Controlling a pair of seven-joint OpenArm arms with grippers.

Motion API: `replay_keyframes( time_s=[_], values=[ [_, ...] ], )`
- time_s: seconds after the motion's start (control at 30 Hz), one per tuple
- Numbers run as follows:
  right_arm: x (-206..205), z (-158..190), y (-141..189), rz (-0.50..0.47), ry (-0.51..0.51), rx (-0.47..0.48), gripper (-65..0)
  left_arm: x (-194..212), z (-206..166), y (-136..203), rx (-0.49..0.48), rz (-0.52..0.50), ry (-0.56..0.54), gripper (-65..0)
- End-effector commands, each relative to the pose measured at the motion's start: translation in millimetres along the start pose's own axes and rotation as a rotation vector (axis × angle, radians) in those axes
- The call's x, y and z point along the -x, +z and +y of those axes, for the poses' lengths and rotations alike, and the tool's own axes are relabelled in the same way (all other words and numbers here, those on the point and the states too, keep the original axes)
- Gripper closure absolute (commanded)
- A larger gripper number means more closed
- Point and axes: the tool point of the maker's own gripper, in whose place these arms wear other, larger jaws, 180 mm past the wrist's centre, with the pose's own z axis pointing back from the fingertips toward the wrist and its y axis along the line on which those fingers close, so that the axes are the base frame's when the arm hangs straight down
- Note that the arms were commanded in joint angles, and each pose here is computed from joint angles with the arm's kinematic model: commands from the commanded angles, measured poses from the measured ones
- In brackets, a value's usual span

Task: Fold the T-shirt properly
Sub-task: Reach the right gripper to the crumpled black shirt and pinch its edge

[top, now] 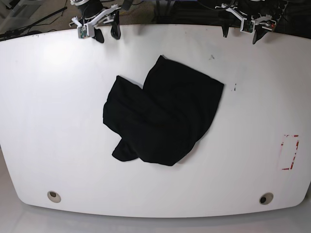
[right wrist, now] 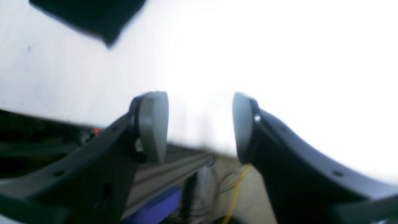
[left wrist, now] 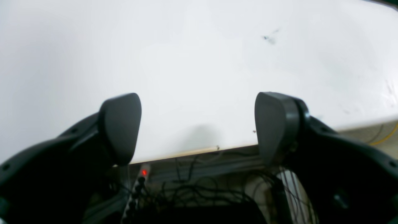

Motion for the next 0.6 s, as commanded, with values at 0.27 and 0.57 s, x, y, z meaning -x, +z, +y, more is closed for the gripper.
replay_keyframes(
  time_s=[0.27, 0.57],
  values=[
    [-64.8, -14.7, -50.9, 0.006, 0.105, -0.003, -31.4, -12.5, -3.9, -2.7, -0.014, -0.041, 0.032, -62.9],
    [-125.6, -27.2, -82.8, 0.016, 0.179, 0.021, -40.4, -11.2, 2.2, -2.2, -0.036, -0.037, 0.035, -62.6]
  ],
)
